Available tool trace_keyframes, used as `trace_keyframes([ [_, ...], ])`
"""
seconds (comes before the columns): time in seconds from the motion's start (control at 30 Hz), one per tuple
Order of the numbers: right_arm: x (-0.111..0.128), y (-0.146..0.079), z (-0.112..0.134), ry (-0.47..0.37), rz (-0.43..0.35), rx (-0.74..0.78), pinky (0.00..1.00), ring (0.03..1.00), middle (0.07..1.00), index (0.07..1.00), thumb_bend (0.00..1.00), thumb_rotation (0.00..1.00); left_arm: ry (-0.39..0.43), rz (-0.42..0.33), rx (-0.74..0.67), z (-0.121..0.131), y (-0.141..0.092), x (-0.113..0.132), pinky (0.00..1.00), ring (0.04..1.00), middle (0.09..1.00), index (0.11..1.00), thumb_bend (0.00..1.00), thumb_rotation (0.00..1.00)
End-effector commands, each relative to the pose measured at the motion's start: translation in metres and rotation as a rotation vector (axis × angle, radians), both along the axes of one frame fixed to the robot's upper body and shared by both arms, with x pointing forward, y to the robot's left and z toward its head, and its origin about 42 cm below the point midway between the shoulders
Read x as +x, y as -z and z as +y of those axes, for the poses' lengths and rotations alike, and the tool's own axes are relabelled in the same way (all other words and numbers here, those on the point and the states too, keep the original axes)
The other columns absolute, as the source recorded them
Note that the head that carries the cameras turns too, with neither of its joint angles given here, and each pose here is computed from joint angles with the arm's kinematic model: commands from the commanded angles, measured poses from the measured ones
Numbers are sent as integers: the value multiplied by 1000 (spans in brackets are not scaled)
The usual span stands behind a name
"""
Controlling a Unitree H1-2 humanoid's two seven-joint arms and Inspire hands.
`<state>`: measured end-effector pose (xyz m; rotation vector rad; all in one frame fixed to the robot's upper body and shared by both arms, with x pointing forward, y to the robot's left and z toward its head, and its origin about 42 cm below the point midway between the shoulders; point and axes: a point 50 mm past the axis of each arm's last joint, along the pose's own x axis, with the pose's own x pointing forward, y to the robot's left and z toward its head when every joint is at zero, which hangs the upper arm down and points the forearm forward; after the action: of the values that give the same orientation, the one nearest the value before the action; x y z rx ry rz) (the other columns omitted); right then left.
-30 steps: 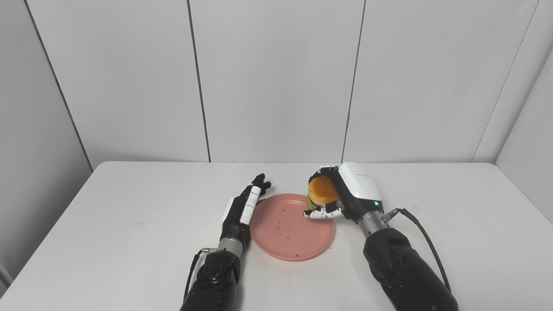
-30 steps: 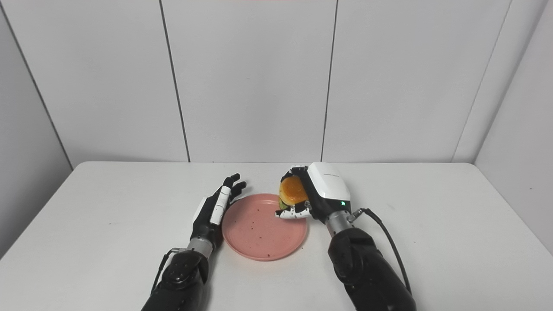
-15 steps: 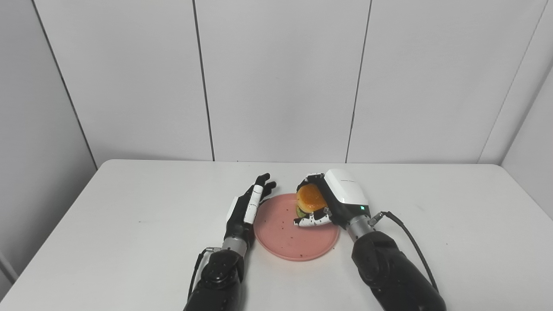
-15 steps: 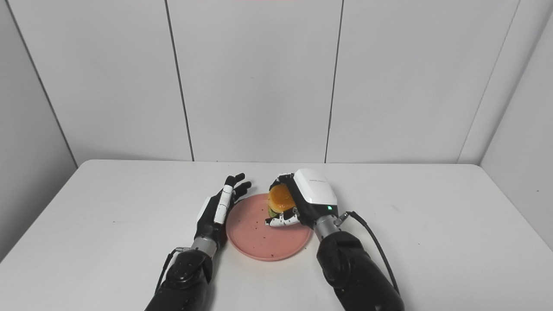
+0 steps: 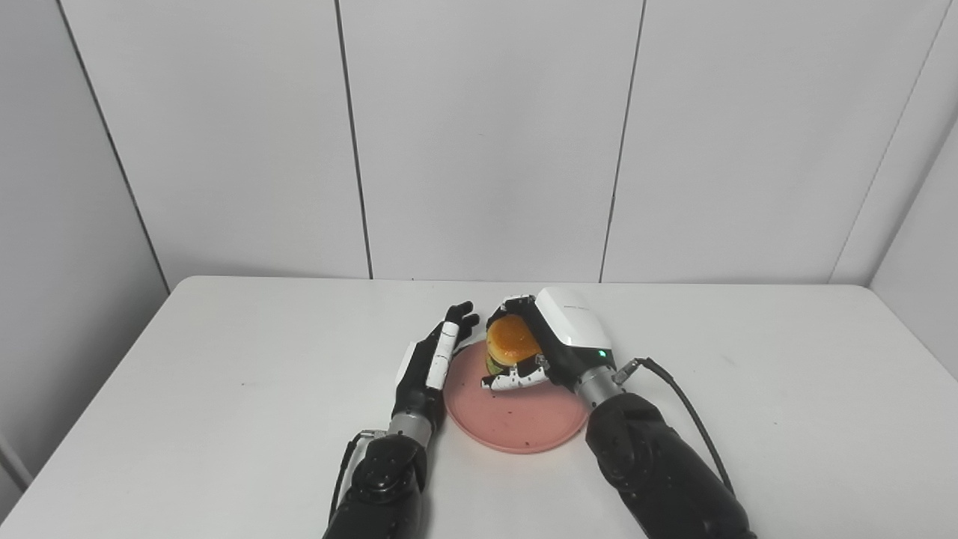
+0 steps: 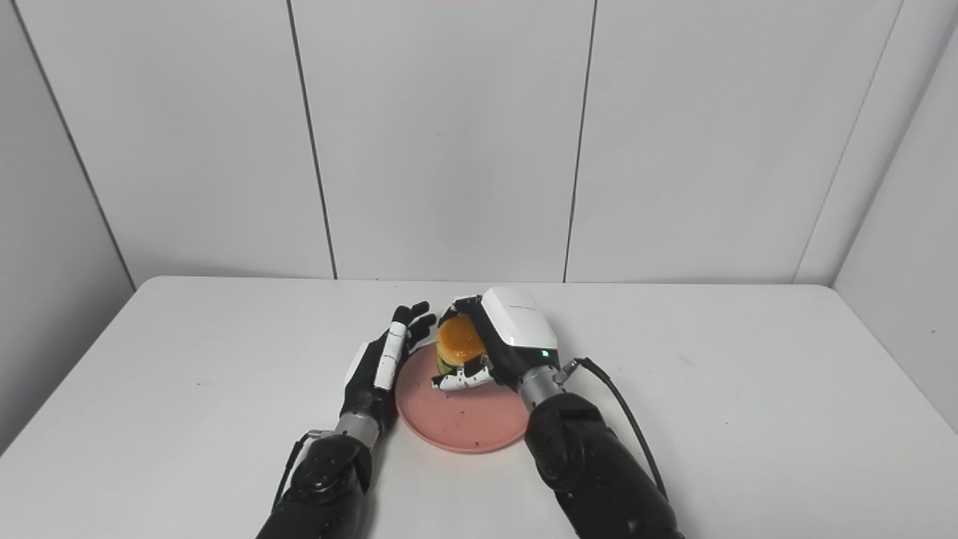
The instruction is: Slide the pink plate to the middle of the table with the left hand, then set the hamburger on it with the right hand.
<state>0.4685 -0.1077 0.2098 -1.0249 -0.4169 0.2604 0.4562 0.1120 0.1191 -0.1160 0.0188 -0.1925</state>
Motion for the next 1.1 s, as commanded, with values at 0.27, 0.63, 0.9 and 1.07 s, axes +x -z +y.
trace_keyframes([
  [0.27,8,-15,10,-53,-54,17,381,459,537,460,519,0,25,57,8,-6,13,-7,868,931,888,836,866,967],
  [0.63,14,-1,8,-50,-1,18,337,411,493,481,524,3,27,54,24,-4,12,-6,857,953,906,841,855,983],
  [0.9,16,8,6,-61,19,-4,348,423,463,504,522,10,21,72,21,-4,12,-5,839,965,961,910,881,962],
  [1.07,16,11,3,-85,31,-12,540,653,684,652,625,667,23,64,41,-3,13,-4,848,981,985,968,886,987],
])
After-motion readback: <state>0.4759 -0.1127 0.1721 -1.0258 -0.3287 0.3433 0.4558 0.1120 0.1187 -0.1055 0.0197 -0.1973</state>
